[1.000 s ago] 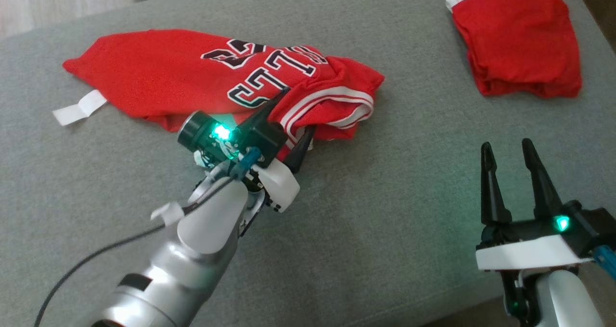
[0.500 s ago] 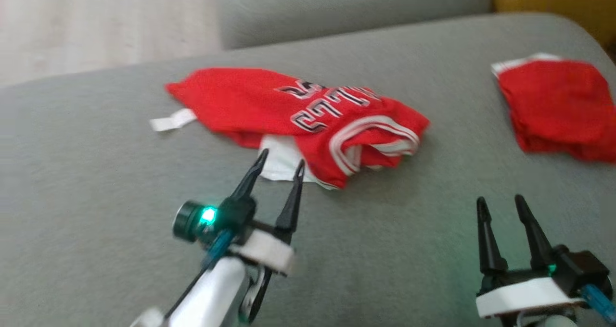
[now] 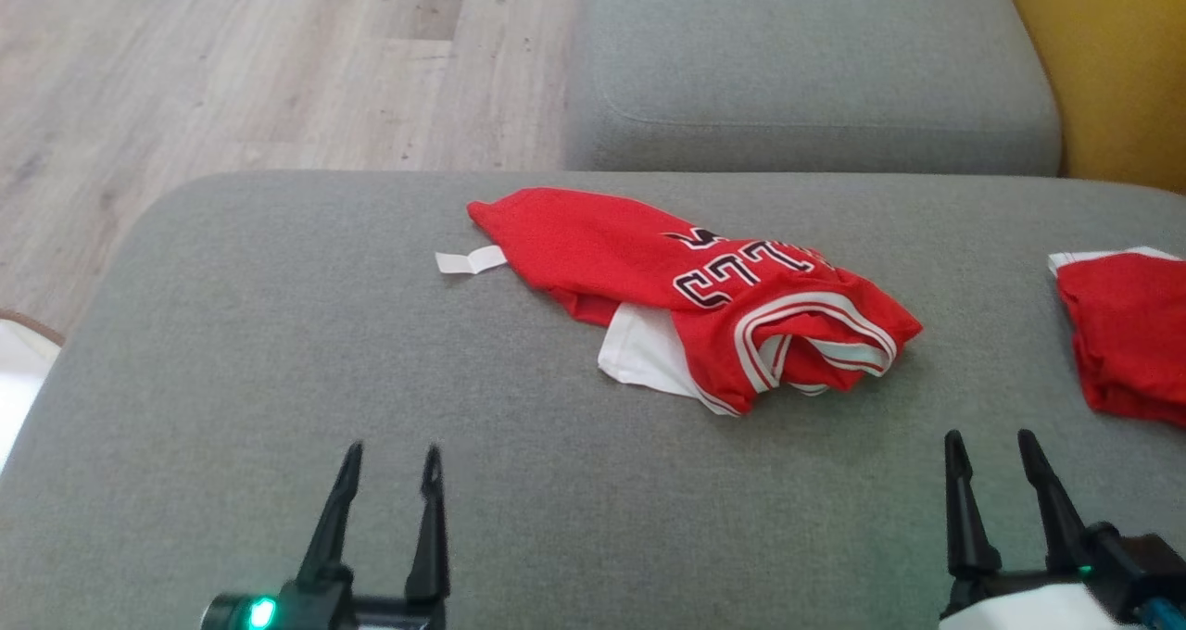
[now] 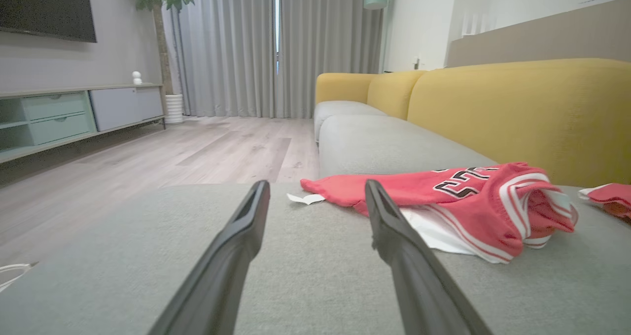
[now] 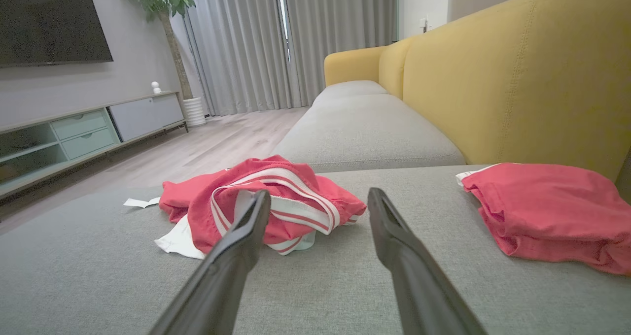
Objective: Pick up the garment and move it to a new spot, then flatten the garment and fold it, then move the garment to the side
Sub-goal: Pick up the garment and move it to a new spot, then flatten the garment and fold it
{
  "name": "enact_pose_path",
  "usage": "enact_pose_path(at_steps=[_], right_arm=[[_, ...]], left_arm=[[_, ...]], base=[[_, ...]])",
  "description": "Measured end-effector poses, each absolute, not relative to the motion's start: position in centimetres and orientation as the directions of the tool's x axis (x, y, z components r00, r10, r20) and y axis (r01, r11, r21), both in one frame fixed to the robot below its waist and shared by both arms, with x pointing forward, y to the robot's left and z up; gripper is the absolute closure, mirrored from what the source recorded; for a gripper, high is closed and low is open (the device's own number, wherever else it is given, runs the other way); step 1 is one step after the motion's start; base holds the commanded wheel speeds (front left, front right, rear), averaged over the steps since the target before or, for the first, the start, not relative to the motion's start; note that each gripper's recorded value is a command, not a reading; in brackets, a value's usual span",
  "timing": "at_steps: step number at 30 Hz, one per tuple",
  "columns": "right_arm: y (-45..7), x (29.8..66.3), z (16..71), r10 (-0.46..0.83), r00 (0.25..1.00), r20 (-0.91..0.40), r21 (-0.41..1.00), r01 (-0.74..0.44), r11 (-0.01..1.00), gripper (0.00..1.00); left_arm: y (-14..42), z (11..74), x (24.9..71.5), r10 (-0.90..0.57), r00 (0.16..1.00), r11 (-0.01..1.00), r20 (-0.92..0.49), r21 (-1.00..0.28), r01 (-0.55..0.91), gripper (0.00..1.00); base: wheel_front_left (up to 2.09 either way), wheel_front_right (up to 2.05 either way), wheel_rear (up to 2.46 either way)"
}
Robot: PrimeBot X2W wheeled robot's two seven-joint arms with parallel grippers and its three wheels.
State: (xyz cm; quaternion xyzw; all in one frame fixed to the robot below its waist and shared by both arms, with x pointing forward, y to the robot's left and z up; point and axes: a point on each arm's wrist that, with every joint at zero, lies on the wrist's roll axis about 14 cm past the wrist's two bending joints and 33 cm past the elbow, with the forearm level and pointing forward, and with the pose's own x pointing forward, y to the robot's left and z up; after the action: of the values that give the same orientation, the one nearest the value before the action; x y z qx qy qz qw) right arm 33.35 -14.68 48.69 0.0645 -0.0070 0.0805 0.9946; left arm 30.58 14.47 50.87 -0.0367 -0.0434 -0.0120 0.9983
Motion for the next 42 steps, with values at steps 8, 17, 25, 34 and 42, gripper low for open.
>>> enact_pose_path(at_steps=[8,17,25,34,42], right_arm=[[-14.1,33.2,48.8,0.182,0.983,0.025,0.112,-0.183,0.977,0.00],[-14.0,33.2,48.5,0.185,0.983,0.015,0.102,-0.186,0.977,0.00],[-13.6,33.1,48.4,0.200,0.980,0.012,0.088,-0.200,0.976,0.00],[-14.0,32.8,48.3,0.185,0.983,0.009,0.090,-0.185,0.979,0.00],[-14.2,32.7,47.1,0.177,0.984,-0.031,0.099,-0.173,0.980,0.00]], left_arm=[[15.7,50.6,29.4,0.022,0.996,0.997,0.083,-0.072,-0.016,0.00],[15.6,50.6,29.8,0.014,0.996,0.998,0.085,-0.065,-0.009,0.00],[15.3,50.7,29.9,0.008,0.996,0.998,0.086,-0.069,-0.002,0.00],[14.9,50.5,30.3,-0.010,0.997,0.998,0.079,-0.069,0.016,0.00],[11.7,49.5,32.8,-0.135,0.990,0.990,0.044,-0.042,0.137,0.00]], base=[[0.00,0.00,0.00],[0.00,0.00,0.00],[0.00,0.00,0.00],[0.00,0.00,0.00],[0.00,0.00,0.00]])
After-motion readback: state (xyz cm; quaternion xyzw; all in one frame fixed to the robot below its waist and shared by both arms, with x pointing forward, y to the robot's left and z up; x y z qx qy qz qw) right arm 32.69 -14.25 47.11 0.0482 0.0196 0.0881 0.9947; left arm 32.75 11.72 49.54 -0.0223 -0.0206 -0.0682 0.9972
